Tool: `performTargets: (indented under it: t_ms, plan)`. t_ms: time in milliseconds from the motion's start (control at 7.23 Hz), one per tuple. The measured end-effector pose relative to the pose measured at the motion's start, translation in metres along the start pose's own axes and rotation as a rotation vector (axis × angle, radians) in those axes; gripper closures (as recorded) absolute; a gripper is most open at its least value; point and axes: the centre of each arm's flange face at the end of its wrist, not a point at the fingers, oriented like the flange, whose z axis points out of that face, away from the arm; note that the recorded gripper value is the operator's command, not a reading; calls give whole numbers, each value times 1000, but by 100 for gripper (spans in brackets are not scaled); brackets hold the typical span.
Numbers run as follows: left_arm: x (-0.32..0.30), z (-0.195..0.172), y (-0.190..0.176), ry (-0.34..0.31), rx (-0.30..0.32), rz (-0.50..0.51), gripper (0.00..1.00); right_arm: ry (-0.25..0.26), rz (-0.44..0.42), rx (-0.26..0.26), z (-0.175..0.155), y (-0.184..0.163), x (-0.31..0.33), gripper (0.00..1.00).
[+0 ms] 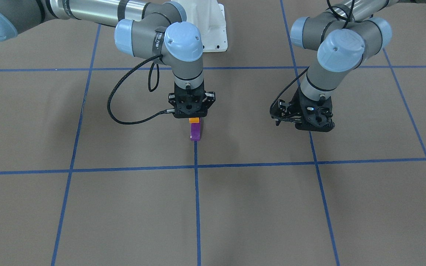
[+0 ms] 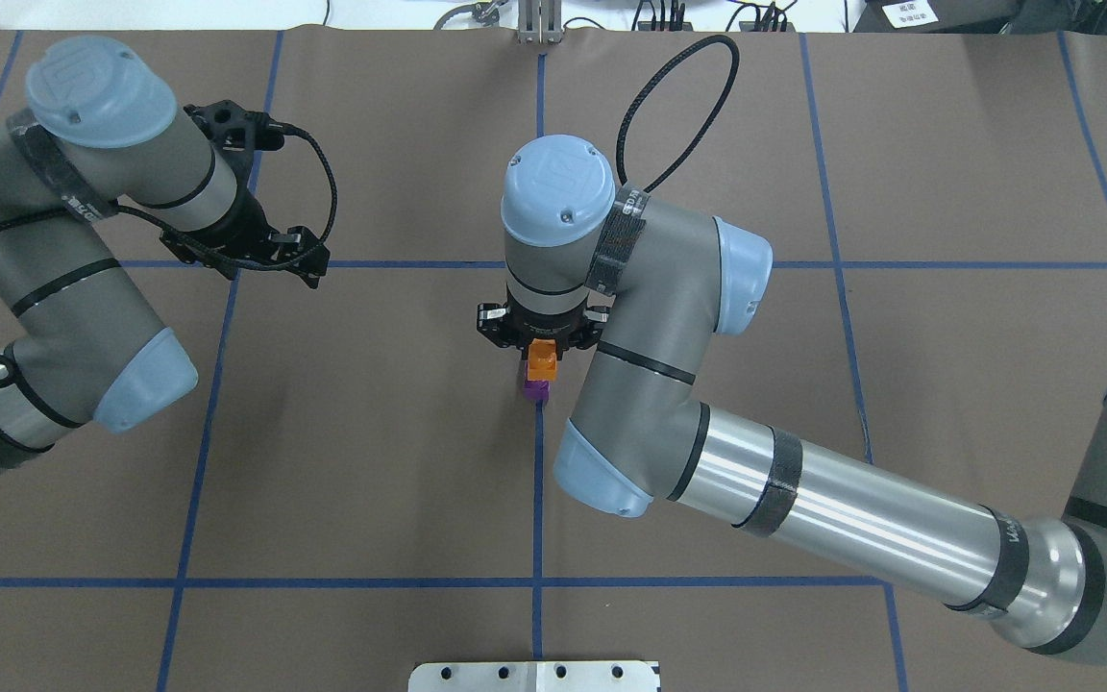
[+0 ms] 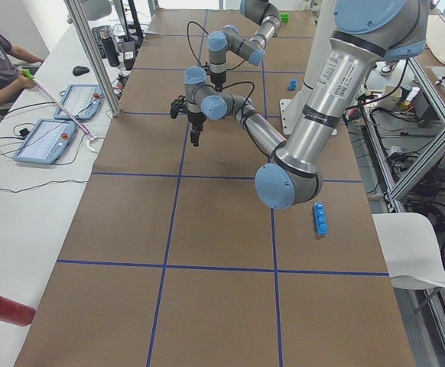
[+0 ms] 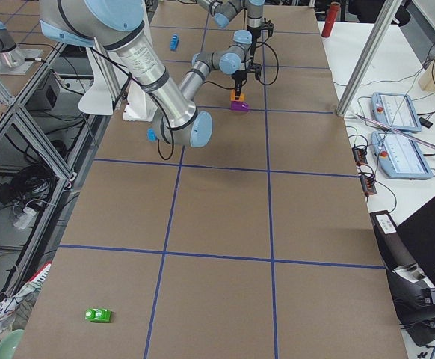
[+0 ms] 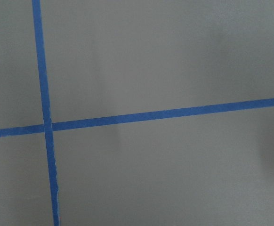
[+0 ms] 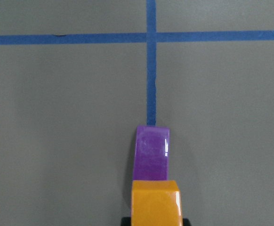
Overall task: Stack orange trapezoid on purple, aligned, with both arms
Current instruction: 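Align and lower the orange block onto the purple block with the right gripper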
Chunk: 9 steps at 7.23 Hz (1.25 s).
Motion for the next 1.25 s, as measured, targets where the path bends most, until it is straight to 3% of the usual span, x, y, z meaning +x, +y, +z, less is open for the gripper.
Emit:
performTargets:
  t_ms: [1245]
  plan:
    - [1, -3, 1, 2, 4, -2, 0, 4, 5, 2, 3, -1, -3, 100]
